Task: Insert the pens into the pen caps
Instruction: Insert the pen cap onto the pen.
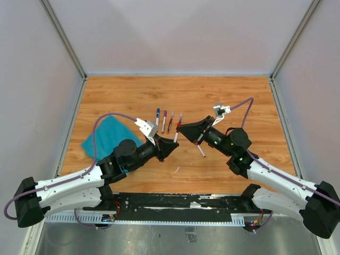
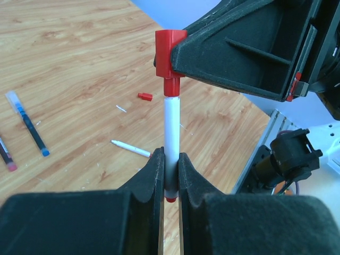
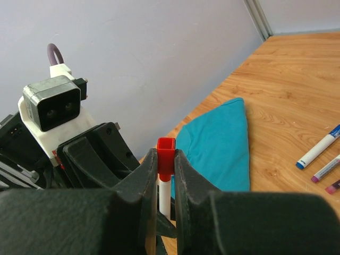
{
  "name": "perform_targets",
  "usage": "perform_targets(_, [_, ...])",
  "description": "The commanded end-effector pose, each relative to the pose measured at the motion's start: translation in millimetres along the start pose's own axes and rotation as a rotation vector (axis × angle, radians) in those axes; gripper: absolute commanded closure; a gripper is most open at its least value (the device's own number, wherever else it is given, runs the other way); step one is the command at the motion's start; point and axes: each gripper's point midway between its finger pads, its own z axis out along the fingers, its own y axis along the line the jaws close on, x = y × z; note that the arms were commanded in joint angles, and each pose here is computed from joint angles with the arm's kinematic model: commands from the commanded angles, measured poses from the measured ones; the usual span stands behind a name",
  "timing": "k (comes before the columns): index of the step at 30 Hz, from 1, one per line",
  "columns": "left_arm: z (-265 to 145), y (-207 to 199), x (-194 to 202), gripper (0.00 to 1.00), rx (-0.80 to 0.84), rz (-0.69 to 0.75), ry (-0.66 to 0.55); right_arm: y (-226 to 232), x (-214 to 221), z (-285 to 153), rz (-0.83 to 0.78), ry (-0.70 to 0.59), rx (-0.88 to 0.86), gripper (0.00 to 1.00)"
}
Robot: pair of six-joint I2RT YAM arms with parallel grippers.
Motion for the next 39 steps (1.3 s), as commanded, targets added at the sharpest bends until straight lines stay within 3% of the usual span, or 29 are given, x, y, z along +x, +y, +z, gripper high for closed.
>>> perform_targets(1, [-4,-24,-62,1.0,0.062,-0.033,-0.19,-1,52,-11,-0.04,0.172,0.053,0.99])
perform_targets(4, [-8,-29,-75,1.0,0.085,-0.032,-0.233,3,73,-20,-0.109,0.227,0.077,1.0])
perform_targets(11, [-16,-37,-95,0.99,0.116,-0.031,-0.303,9,117,-35,-0.028,0.323,0.049,1.0])
perform_targets(20, [-24,-40,-110,0.99,0.127,-0.025,-0.352,-1,160,-61,-0.083,0.465,0.088,0.99])
perform_targets(30, [-27,-46,-112,1.0,0.158,-0.014,-0.365,-6,183,-86,-0.185,0.552,0.03,0.99])
perform_targets(39, [-29,-44,-113,1.0,0.152,-0.015,-0.372,-10,187,-92,-0.17,0.548,0.041,0.99])
